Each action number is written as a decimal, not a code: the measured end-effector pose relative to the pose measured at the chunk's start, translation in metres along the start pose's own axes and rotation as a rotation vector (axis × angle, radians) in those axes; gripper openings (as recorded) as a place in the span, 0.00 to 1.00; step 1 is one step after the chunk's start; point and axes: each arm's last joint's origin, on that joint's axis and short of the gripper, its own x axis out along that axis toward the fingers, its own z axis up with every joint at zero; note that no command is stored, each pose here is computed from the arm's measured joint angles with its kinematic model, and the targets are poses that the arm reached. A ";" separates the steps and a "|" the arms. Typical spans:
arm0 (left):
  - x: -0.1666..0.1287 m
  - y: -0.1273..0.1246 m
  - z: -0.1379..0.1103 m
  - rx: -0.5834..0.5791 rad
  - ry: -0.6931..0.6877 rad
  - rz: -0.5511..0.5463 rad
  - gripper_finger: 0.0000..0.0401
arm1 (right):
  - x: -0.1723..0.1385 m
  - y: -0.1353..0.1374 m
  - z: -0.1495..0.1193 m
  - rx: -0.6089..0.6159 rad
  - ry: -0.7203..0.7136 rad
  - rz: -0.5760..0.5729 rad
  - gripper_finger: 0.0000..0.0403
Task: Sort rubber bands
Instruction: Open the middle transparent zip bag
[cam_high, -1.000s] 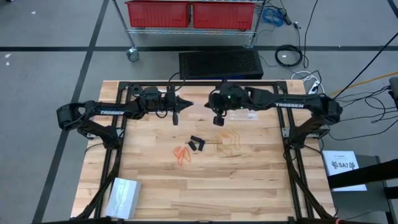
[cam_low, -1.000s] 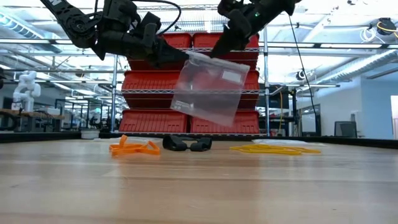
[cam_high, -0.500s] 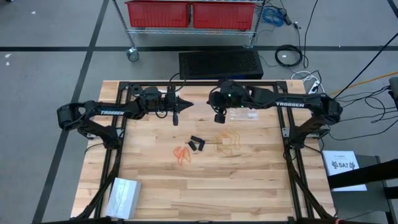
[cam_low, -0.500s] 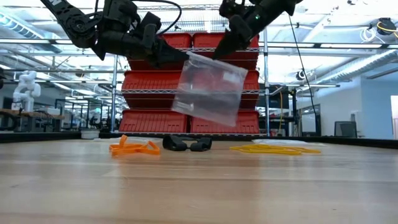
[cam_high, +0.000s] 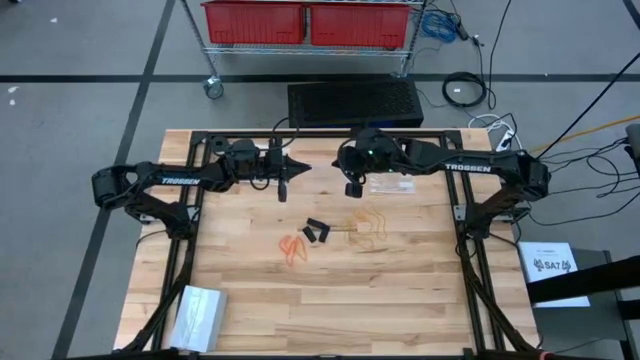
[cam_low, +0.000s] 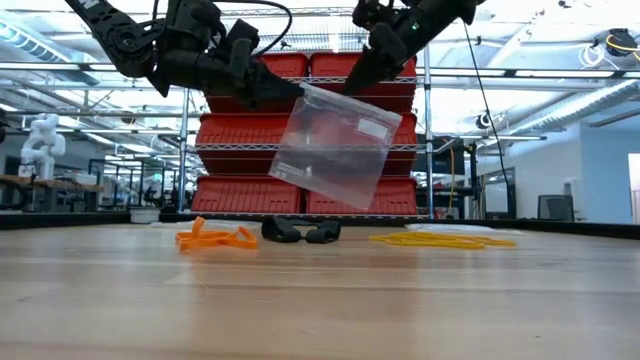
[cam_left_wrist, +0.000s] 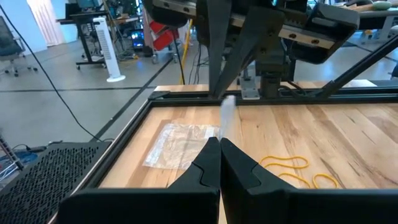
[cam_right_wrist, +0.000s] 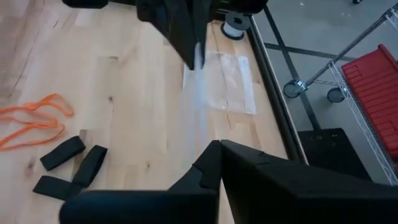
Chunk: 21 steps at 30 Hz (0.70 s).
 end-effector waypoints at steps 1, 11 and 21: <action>0.000 0.000 0.000 -0.002 0.000 0.000 0.00 | 0.000 0.001 0.000 -0.002 0.002 0.004 0.00; 0.000 0.000 0.000 -0.018 0.000 0.000 0.00 | 0.000 0.007 0.001 0.002 0.008 0.011 0.00; 0.000 0.000 0.000 -0.021 0.000 0.001 0.00 | 0.016 0.009 -0.006 -0.008 0.058 0.026 0.00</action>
